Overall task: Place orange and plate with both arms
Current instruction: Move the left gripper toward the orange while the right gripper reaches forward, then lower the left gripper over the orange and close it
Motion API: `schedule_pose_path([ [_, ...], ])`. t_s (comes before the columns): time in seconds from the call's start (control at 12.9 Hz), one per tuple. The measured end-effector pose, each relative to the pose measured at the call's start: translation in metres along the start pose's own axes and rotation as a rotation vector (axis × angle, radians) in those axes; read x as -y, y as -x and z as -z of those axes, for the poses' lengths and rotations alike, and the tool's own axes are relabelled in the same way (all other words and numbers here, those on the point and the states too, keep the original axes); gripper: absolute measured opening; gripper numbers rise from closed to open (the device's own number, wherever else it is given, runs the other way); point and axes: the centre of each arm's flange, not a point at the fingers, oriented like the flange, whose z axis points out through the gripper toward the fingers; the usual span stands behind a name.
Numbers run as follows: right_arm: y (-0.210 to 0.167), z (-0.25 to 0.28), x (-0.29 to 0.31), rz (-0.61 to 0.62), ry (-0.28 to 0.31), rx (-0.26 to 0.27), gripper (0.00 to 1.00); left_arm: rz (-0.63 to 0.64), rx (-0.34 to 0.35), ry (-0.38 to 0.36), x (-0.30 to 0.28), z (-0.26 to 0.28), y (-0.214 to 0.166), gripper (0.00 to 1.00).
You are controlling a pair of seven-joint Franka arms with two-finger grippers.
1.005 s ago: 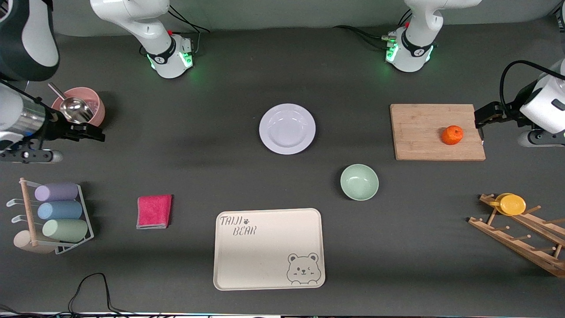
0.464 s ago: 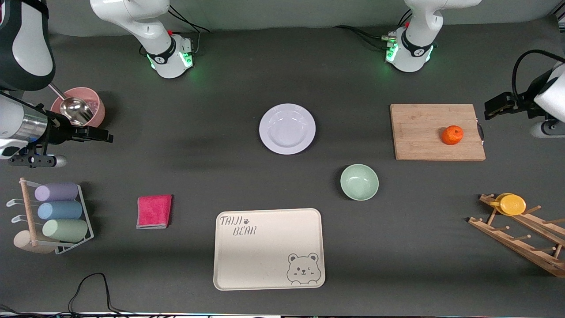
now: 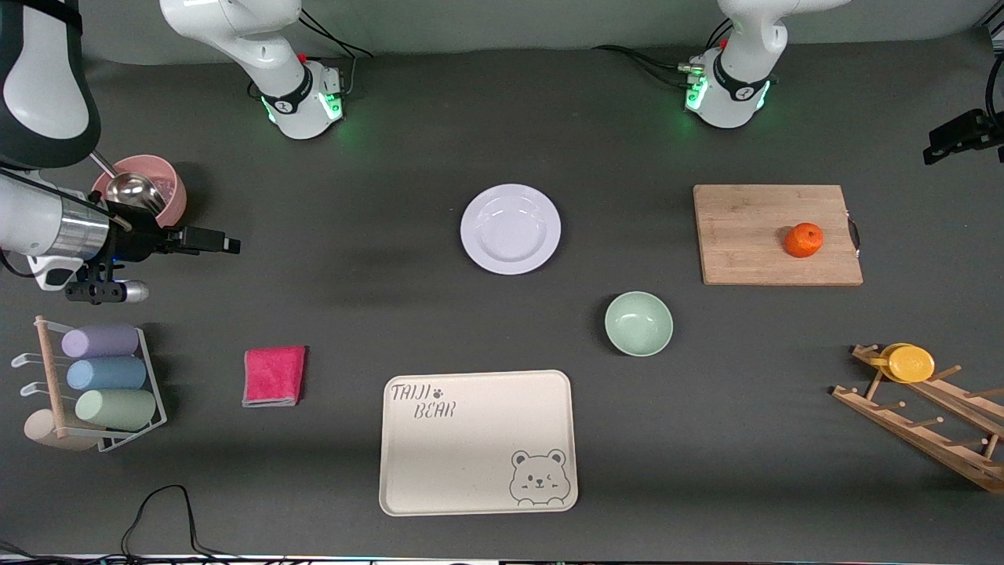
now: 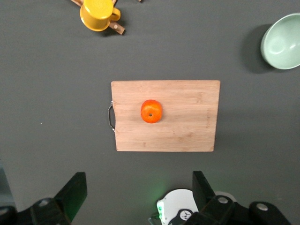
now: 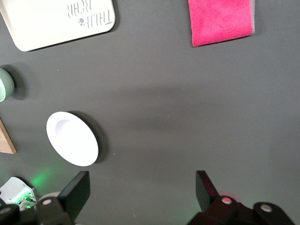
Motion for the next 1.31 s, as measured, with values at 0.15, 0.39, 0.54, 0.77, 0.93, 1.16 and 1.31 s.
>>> schedule_pose_path([
  [0.15,-0.001,-0.007,-0.003,-0.007,-0.001,0.010,1.00,-0.013,0.024,-0.005,-0.005,-0.027,0.005,1.00],
  [0.39,-0.002,-0.020,-0.001,-0.008,-0.006,0.007,1.00,-0.029,0.082,-0.004,-0.010,-0.087,-0.011,1.00],
  [0.54,-0.002,-0.033,0.004,-0.006,-0.024,-0.011,1.00,-0.036,0.098,-0.001,-0.012,-0.137,-0.016,1.00],
  [0.77,-0.002,-0.045,0.011,-0.001,-0.039,-0.054,1.00,-0.052,0.124,0.007,-0.019,-0.213,-0.013,1.00],
  [0.93,-0.002,-0.049,0.019,-0.010,-0.097,-0.065,1.00,-0.056,0.109,0.008,-0.020,-0.247,-0.011,1.00],
  [1.16,-0.002,-0.060,0.026,-0.009,-0.116,-0.057,1.00,-0.045,0.049,0.010,-0.014,-0.297,-0.003,1.00],
  [1.31,-0.002,-0.075,0.039,0.014,-0.114,-0.038,1.00,-0.037,0.041,0.016,-0.010,-0.328,0.004,1.00],
])
